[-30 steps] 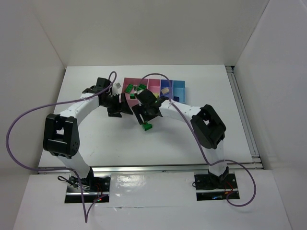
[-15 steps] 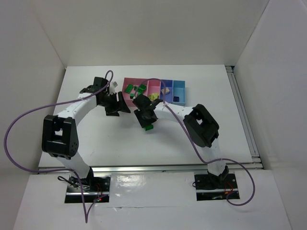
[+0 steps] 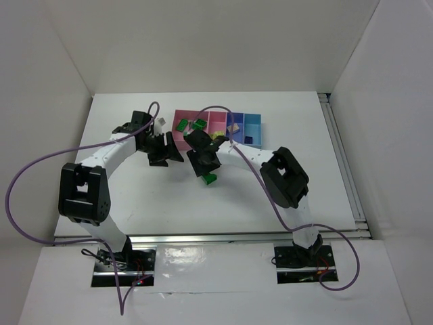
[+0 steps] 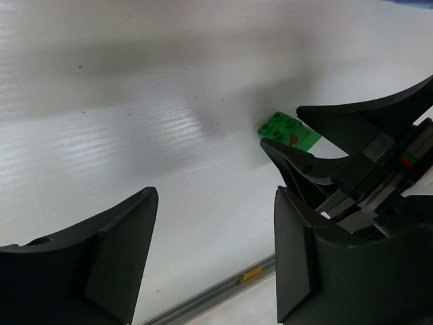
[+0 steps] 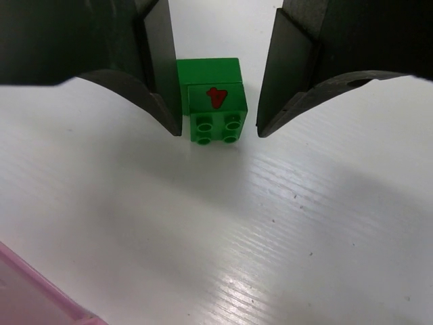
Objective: Sort the legos into containers by color
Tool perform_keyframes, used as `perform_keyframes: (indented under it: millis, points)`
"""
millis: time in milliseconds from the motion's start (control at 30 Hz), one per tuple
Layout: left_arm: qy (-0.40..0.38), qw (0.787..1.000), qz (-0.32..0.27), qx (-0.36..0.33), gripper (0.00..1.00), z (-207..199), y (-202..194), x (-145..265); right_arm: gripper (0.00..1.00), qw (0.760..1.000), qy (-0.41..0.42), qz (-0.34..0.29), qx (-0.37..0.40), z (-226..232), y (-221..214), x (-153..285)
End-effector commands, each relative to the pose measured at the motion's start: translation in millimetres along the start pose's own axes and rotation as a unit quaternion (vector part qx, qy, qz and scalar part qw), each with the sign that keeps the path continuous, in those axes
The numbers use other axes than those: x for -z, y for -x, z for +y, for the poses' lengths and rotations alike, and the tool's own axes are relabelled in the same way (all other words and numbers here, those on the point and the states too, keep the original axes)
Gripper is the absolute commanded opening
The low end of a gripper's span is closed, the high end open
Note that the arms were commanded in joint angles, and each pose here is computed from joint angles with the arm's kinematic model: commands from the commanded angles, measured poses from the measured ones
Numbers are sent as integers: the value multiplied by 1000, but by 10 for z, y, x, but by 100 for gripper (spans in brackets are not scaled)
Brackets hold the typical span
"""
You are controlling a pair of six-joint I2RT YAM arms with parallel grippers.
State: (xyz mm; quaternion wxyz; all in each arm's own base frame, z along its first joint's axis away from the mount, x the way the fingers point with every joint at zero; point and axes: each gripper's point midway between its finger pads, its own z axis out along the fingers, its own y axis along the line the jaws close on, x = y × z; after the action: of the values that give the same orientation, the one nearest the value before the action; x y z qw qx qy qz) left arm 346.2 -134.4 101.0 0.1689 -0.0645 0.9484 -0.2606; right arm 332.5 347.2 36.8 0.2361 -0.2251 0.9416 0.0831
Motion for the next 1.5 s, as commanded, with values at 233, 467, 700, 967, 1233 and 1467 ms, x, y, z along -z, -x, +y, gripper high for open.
perform_keyframes:
  millis: [233, 467, 700, 967, 1233, 1467]
  points:
    - [-26, 999, -15, -11, 73, -117, 42, 108, 58, 999, -25, 12, -34, 16, 51, 78]
    - [-26, 999, -15, -11, 73, -117, 42, 108, 58, 999, -6, 39, -12, 61, -89, 10]
    - [-31, 999, -13, -11, 73, -132, 36, 110, 56, 999, -8, 44, -7, 46, -126, -1]
    - [-33, 999, -8, -9, 73, -121, 31, 59, 53, 999, -21, 38, -7, 13, -82, -50]
    - [-22, 1000, -4, -10, 73, -48, -51, 50, 31, 999, -27, 21, -26, 20, 32, 8]
    - [-117, 992, -8, -41, 85, -309, -429, 219, 23, 994, 15, -5, -109, -76, 366, 242]
